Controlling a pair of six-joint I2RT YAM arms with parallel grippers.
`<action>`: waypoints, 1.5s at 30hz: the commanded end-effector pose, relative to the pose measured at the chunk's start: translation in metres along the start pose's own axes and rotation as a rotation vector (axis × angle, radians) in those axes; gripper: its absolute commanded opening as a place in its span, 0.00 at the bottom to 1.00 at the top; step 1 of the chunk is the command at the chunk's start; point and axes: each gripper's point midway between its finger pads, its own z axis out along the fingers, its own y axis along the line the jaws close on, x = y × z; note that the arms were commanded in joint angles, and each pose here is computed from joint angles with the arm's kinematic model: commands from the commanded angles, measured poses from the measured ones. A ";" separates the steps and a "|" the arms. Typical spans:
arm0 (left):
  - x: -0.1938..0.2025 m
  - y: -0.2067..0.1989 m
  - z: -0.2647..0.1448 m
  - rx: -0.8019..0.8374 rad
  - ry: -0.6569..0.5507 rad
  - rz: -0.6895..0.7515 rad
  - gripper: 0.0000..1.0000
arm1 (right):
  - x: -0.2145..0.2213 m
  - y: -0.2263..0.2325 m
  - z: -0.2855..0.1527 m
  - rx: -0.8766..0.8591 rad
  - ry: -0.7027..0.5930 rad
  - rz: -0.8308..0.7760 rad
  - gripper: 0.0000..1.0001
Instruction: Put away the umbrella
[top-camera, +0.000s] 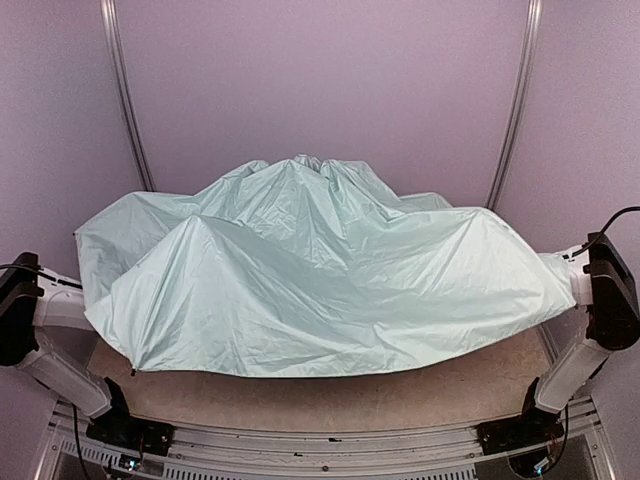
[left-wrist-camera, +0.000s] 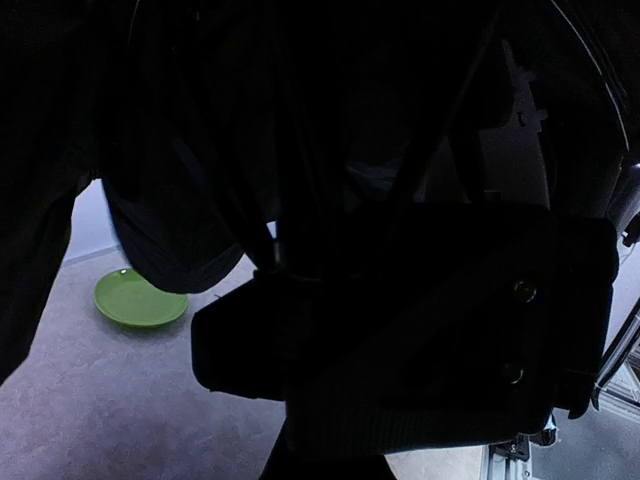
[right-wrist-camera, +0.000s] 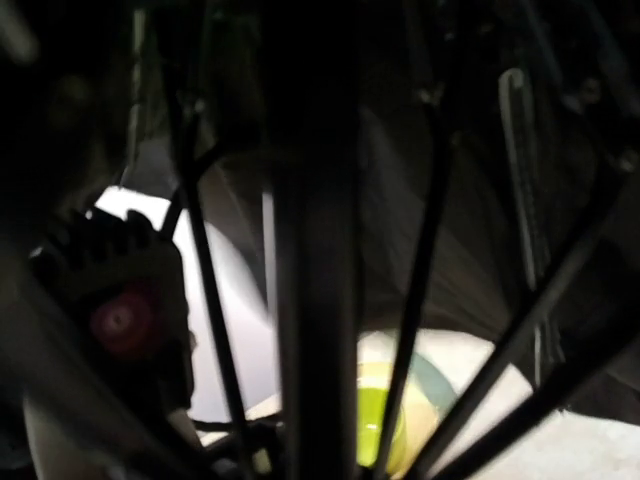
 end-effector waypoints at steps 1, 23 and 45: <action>-0.125 -0.045 -0.021 0.121 -0.428 0.155 0.00 | 0.079 -0.041 -0.012 0.145 0.260 0.055 0.13; 0.057 -0.108 -0.036 0.378 0.265 0.291 0.63 | -0.189 -0.089 -0.117 0.457 -0.391 -0.141 0.00; -0.164 -0.058 -0.153 -0.043 -0.257 0.315 0.83 | -0.204 -0.127 -0.197 0.647 -0.237 -0.888 0.00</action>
